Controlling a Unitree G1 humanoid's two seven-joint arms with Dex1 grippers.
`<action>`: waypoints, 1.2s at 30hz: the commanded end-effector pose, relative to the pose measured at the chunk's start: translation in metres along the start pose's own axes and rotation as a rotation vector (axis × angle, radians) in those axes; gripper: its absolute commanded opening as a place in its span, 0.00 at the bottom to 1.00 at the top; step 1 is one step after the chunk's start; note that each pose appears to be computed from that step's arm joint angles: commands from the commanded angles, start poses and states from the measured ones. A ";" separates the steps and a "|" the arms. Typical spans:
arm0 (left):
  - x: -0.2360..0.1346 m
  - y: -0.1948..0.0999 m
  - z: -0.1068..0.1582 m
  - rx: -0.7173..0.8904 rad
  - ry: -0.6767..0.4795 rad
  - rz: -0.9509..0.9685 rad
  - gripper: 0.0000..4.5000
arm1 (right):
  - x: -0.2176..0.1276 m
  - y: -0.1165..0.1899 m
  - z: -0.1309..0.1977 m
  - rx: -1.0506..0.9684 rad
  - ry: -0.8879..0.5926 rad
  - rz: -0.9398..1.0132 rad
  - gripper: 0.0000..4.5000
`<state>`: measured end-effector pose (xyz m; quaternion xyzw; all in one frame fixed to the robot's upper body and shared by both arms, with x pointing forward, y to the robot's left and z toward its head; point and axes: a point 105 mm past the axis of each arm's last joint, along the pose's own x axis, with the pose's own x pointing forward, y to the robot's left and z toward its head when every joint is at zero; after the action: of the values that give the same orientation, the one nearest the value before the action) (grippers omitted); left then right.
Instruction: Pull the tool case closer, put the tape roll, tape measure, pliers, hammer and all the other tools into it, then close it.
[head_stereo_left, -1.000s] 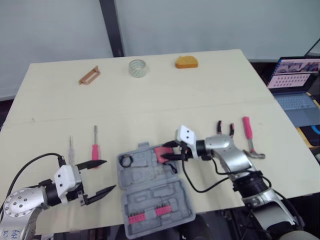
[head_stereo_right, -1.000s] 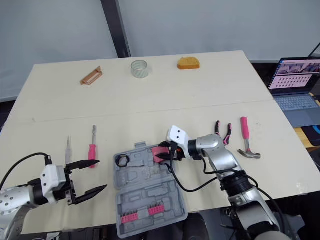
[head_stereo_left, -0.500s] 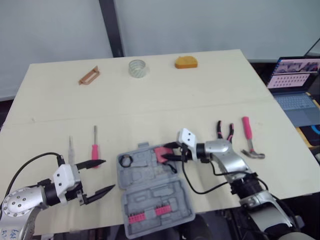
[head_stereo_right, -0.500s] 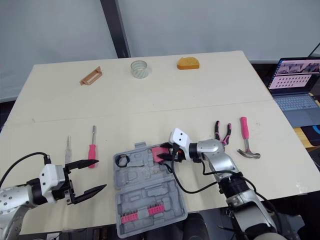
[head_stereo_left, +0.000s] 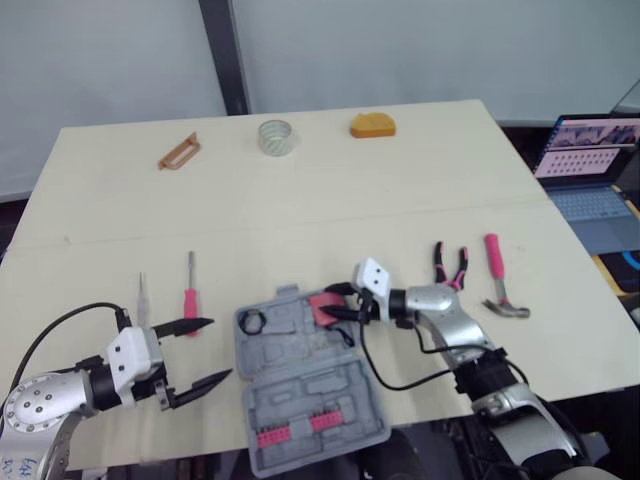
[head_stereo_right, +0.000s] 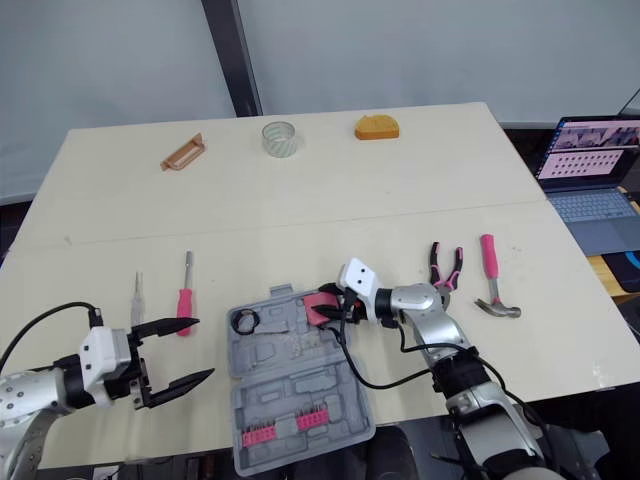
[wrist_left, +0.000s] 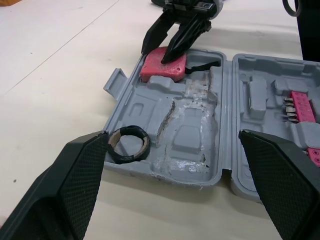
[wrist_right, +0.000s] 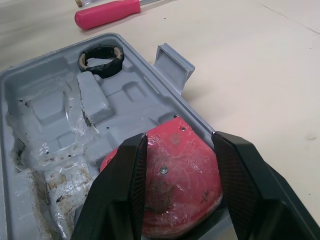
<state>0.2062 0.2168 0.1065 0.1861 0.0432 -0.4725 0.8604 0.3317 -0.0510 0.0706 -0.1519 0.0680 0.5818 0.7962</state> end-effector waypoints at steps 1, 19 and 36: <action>-0.003 0.002 0.009 0.037 -0.004 0.004 1.00 | -0.002 0.010 -0.027 0.055 0.069 0.010 0.48; -0.007 0.000 0.003 0.030 -0.001 0.002 1.00 | -0.002 0.015 -0.052 0.046 0.131 -0.020 0.48; -0.003 -0.002 0.000 0.032 -0.024 -0.017 1.00 | -0.006 -0.001 -0.003 -0.041 -0.059 -0.126 0.48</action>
<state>0.2038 0.2218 0.1036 0.1903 0.0384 -0.4758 0.8578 0.3294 -0.0540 0.0634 -0.1585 0.0301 0.5512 0.8187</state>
